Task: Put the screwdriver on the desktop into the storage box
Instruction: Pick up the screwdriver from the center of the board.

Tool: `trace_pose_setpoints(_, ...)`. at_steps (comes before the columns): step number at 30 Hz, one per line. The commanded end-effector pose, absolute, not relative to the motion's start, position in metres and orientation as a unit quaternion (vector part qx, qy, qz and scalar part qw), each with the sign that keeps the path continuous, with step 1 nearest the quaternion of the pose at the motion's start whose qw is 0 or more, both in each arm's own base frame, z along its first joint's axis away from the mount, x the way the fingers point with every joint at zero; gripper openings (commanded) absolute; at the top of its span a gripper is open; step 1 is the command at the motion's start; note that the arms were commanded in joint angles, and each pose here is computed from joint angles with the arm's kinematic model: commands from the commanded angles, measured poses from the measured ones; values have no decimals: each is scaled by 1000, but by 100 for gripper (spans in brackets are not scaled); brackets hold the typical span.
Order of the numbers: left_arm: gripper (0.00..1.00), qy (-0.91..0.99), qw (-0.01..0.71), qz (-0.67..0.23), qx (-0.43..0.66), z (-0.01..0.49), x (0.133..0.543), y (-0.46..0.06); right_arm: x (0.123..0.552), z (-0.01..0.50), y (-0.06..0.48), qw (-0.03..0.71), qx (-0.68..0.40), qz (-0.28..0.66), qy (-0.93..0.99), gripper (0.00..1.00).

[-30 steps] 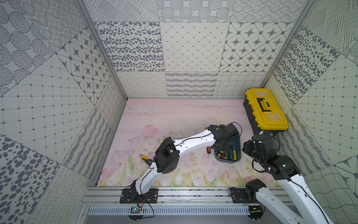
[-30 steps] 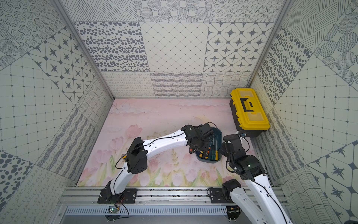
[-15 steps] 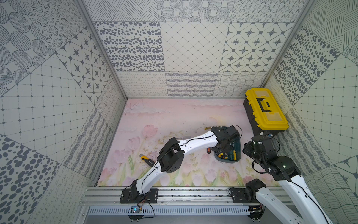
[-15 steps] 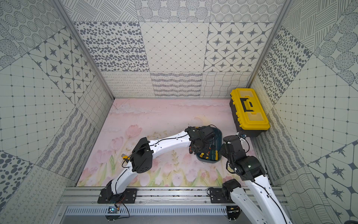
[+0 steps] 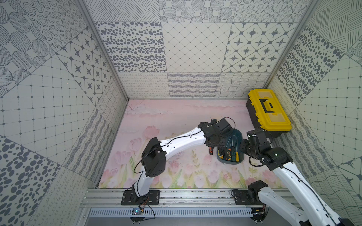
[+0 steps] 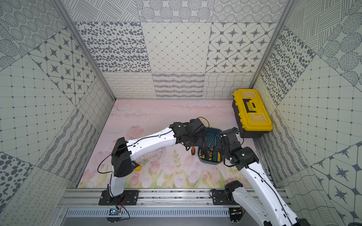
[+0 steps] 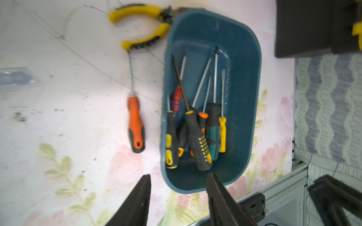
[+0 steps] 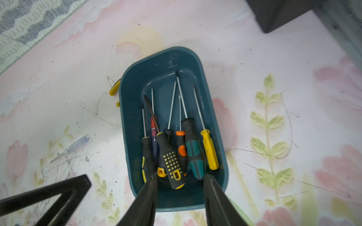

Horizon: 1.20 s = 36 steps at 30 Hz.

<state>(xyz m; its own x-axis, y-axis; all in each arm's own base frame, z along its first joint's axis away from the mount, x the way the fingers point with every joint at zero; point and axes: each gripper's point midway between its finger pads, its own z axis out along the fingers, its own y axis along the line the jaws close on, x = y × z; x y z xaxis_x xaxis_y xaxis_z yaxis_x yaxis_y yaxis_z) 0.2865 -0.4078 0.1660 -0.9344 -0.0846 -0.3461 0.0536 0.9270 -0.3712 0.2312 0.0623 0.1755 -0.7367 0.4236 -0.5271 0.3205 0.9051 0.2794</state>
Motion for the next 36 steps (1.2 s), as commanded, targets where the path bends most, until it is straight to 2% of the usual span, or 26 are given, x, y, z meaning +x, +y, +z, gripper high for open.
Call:
trace_pose_setpoints(1, 51, 941, 234, -197, -143, 178, 322, -332, 255, 188, 121, 308, 135, 149, 930, 43)
trace_pose_setpoints(7, 51, 930, 228, -154, -245, 157, 312, -238, 271, 162, 196, 268, 41, 95, 958, 47)
trace_pose_setpoints(9, 50, 923, 229, -146, -272, 153, 306, -216, 277, 150, 207, 254, 38, 69, 964, 51)
trace_pose_setpoints(15, 50, 910, 228, -125, -323, 143, 292, -176, 286, 102, 221, 190, 54, 7, 980, 51)
trace_pose_setpoints(27, 50, 910, 216, -115, -333, 135, 291, -171, 305, 62, 221, 175, 68, -57, 981, 46)
trace_pose_setpoints(36, 49, 913, 212, -112, -329, 131, 290, -170, 315, 45, 216, 167, 76, -66, 981, 41)
